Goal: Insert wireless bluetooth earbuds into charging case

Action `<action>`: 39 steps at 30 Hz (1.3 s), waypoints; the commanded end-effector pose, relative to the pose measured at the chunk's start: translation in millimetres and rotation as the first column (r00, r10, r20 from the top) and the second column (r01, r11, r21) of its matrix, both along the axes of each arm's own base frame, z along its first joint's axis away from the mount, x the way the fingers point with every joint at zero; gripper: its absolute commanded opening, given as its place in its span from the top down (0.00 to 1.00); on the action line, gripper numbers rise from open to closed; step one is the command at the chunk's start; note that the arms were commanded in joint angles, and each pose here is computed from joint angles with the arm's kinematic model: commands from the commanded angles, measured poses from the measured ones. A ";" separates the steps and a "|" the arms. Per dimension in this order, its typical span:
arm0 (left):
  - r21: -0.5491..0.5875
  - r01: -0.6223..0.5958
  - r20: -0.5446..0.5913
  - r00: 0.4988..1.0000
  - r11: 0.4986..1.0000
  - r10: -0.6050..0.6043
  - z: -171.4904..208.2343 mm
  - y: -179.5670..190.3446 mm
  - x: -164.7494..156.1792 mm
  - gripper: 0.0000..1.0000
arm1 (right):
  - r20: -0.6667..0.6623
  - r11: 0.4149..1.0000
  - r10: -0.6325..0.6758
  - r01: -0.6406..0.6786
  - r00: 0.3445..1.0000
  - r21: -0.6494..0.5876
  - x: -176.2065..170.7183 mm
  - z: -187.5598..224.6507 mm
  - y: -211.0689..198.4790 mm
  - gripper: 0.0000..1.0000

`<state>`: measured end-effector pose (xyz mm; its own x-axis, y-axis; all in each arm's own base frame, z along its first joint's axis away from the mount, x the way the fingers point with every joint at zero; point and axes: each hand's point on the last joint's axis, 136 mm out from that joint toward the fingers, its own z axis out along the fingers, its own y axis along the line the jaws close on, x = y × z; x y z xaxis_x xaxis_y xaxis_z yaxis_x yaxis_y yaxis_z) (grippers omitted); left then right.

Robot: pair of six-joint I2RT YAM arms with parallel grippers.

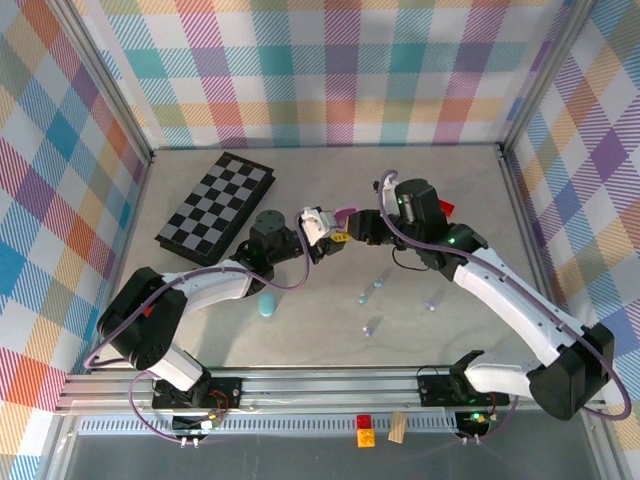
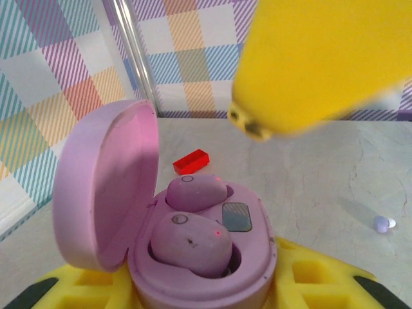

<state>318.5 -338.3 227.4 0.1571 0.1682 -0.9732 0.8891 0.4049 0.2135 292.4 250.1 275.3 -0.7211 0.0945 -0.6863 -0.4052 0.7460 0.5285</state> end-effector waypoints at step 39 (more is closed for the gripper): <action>-0.304 0.078 0.006 0.997 0.949 -0.080 73.6 8.1 -23.7 0.65 | -0.200 0.892 0.162 -0.057 0.966 0.449 -8.7 16.0 17.4 0.25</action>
